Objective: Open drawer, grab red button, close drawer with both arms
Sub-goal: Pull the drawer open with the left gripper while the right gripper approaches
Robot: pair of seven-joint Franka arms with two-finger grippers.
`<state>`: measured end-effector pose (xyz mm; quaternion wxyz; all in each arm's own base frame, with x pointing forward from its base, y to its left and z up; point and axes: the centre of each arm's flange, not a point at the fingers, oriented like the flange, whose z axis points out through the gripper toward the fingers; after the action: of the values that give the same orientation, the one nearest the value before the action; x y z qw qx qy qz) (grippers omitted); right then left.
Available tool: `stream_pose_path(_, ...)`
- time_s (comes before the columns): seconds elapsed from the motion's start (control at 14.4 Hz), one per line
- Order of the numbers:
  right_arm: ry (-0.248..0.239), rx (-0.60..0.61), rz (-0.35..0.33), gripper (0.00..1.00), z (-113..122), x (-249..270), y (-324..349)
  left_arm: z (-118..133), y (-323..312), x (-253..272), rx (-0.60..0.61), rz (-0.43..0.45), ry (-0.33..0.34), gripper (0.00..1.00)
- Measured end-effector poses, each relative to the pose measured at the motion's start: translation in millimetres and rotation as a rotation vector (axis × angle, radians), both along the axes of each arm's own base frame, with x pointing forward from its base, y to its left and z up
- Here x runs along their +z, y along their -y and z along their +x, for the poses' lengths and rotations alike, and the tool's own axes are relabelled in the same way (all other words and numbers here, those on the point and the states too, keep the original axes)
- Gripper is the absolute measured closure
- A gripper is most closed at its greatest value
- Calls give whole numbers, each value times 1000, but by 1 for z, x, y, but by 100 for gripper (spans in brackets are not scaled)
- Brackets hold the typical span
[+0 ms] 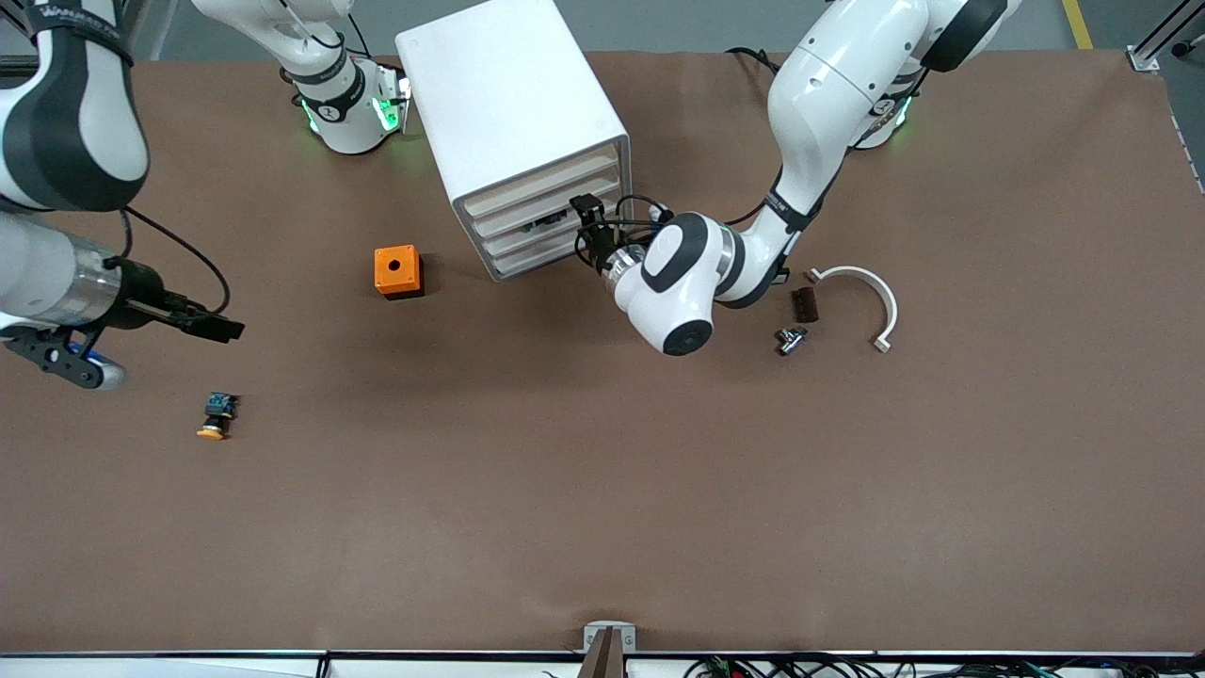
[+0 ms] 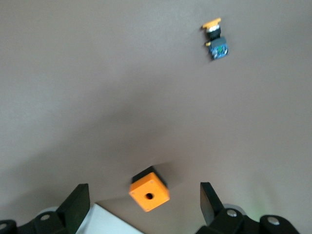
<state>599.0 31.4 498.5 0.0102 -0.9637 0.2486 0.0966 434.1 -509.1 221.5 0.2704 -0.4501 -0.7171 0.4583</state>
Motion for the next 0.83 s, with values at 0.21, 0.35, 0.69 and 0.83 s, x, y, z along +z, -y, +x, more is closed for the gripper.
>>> stream_pose_path(0.21, -6, -108, -33, 0, -4, 3, -48, -12, 8, -7, -18, 11, -12, 45)
stream_pose_path(0.35, -9, -166, -53, 0, -9, 5, -79, -13, 9, -7, -19, 8, -16, 69)
stream_pose_path(0.69, -6, -262, -88, 0, -36, 22, -145, 11, -4, 0, 16, 6, -9, 86)
stream_pose_path(0.83, -3, -277, -98, 0, -50, 27, -174, 42, -28, 4, 68, -8, 16, 87)
